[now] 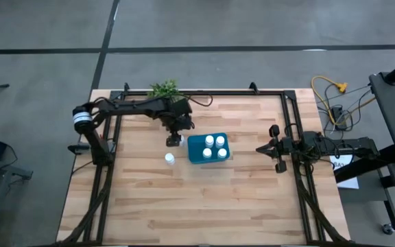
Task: Pick and place pill bottles into a basket
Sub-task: Put the white medicine bottle into the blue bin
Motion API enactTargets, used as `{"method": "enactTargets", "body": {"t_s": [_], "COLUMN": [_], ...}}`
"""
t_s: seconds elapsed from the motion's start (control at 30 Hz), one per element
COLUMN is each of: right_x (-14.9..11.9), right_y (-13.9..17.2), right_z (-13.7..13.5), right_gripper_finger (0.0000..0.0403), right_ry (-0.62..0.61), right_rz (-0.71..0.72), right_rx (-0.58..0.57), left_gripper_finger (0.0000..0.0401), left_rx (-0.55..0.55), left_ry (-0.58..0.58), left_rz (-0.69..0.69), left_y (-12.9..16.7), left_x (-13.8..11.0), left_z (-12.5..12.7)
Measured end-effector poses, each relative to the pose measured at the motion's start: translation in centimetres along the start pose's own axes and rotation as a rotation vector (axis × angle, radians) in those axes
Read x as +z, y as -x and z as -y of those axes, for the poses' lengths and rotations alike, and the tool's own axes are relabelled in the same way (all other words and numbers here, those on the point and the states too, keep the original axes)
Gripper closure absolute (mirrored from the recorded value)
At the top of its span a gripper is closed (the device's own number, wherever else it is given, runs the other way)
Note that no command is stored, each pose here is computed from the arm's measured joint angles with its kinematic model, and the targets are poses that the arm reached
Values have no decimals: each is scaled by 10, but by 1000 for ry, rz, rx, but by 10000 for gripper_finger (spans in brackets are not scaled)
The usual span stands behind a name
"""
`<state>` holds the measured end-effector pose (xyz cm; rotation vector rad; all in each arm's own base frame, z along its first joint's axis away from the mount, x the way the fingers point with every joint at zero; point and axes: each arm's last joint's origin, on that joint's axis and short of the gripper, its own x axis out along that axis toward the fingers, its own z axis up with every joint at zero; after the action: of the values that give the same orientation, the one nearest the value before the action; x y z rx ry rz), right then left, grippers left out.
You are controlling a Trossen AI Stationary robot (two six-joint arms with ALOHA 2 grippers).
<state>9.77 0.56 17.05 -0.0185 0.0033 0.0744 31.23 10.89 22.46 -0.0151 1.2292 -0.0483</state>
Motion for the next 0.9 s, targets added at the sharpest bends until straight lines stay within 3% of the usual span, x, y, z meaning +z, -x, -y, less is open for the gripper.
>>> {"method": "enactTargets", "body": {"t_s": [0.3,0.9], "right_x": [0,0], "right_y": [0,0], "right_z": [0,0], "right_gripper_finger": [394,394], "right_ry": [0,0], "right_rz": [0,1], "right_rx": [0,0], "left_gripper_finger": [159,159], "left_rx": [-3,-30], "left_ry": [-5,1], "left_rz": [30,-21], "left_y": [16,3], "left_x": [4,2], "left_z": [5,10]}}
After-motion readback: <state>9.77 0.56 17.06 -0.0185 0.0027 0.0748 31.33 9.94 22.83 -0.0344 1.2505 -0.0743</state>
